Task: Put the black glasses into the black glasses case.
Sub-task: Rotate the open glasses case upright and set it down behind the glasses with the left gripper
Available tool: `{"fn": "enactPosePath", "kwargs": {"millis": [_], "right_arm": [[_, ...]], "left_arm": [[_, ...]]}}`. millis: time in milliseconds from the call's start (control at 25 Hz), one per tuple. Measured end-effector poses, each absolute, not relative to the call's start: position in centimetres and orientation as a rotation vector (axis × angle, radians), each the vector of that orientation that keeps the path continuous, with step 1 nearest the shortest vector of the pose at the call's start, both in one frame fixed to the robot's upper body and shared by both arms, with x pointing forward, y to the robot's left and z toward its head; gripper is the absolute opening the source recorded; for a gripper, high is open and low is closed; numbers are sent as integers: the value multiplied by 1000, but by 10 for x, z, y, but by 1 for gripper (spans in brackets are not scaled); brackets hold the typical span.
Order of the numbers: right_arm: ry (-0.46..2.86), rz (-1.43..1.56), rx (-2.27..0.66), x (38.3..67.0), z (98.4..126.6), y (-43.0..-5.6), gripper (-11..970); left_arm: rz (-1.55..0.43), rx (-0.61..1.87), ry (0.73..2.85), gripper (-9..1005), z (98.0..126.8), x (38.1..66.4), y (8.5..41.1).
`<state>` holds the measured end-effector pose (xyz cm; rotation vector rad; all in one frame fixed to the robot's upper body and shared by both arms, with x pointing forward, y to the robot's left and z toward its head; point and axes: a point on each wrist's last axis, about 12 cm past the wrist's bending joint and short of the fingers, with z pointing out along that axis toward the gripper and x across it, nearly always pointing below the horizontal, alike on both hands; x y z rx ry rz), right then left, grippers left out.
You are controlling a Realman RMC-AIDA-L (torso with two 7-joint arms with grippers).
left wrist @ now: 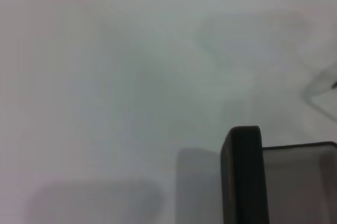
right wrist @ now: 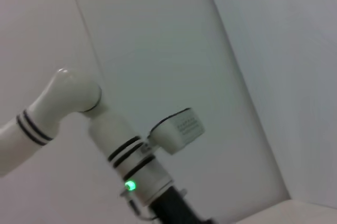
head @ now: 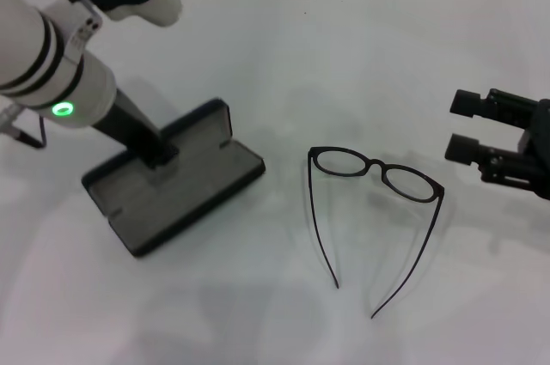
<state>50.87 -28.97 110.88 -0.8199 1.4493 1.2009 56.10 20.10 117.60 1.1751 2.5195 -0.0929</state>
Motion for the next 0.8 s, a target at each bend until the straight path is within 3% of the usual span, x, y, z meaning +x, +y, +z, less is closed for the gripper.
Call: {"fn": "enactPosePath", "kwargs": {"millis": [240,560,800], "right_arm": [[1330,1296,-981,489,1117,-293,718],[1306,1376,-1062,475,1112,-287,718],[1311,1370,-1029,470,1108,-288,718]], "left_arm": [[94,1373,2239,197,1190,572,174],[258,1707,1759,200,1174,577,126],[289,1805,1620,201,1162,581,104]]}}
